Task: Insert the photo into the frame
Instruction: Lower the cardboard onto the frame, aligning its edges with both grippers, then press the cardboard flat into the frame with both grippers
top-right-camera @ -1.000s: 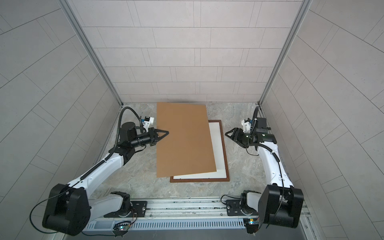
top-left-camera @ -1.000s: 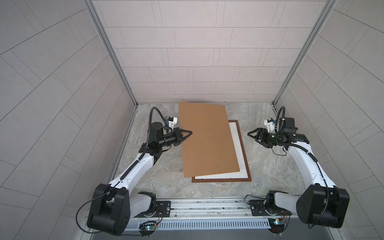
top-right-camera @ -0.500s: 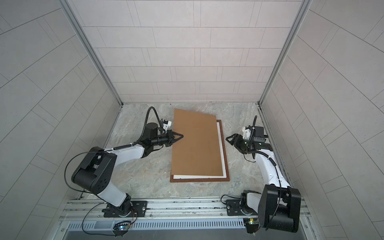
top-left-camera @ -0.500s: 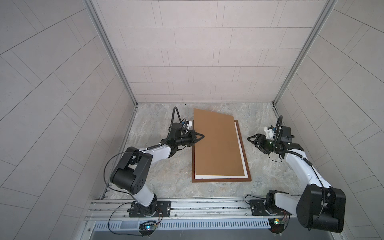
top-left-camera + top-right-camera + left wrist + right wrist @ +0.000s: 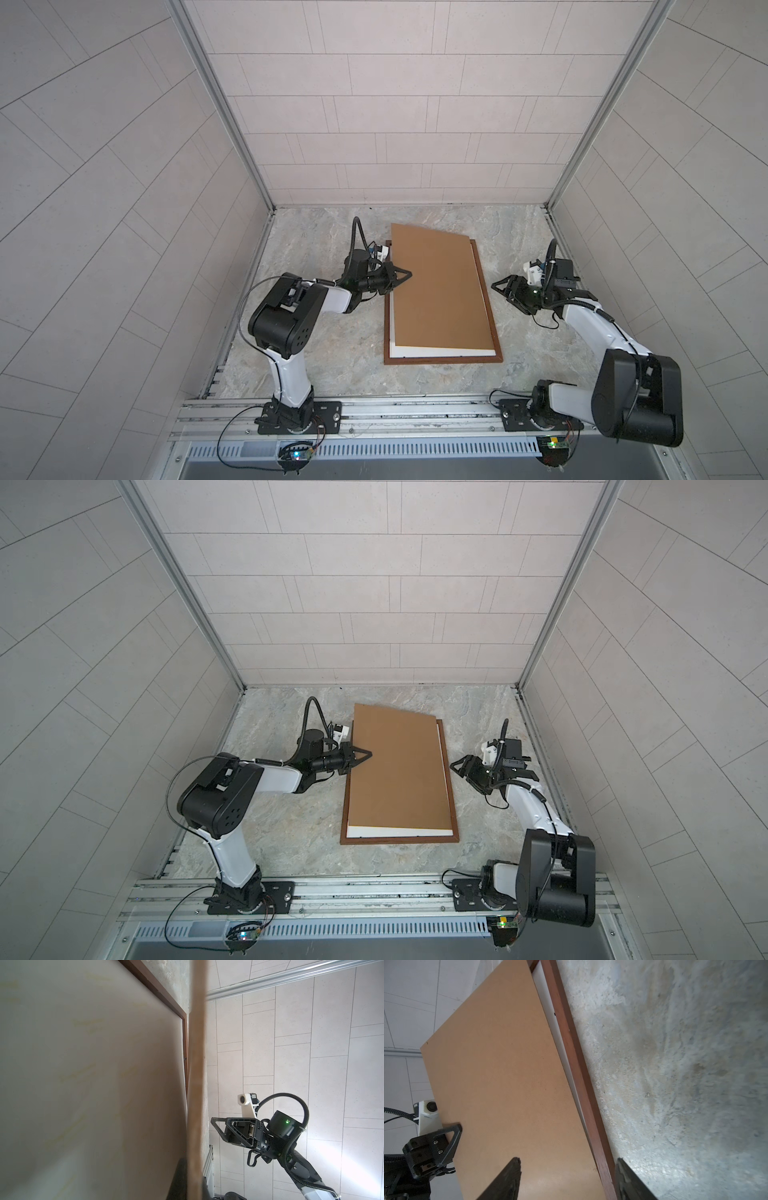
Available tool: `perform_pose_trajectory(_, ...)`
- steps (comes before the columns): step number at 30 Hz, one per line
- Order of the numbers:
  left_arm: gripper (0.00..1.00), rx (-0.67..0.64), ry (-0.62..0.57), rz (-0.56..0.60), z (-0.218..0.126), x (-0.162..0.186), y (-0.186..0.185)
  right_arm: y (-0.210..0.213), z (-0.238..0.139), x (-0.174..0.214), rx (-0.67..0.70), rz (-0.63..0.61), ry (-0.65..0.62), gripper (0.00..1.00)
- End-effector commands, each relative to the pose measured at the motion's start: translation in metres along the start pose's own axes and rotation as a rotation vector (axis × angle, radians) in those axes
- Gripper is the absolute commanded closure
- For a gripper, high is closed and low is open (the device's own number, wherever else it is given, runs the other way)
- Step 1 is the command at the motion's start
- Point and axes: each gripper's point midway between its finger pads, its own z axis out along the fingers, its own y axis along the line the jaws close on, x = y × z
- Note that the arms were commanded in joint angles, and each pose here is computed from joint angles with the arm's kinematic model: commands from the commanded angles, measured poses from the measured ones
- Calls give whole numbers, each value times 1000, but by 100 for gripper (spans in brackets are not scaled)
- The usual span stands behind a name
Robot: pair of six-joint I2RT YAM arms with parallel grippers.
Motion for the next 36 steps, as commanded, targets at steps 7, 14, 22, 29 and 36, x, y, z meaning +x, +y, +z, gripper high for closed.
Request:
perform_pose_trajectory(7, 100, 43, 9, 100, 9, -2, -3, -7, 17, 10, -12, -33, 93, 35)
perform_pose_trajectory(14, 99, -22, 41, 89, 13, 7, 23, -9, 21, 13, -2, -50, 105, 34)
perform_pose_trajectory(22, 89, -104, 81, 91, 15, 14, 45, -11, 36, 26, 14, -66, 156, 34)
perform_pose_trajectory(29, 79, -227, 117, 114, 8, 19, 63, -13, 44, 31, 8, -58, 172, 34)
perform_pose_trajectory(36, 99, -291, 215, 123, 6, 29, 71, -13, 45, 30, 2, -55, 166, 35)
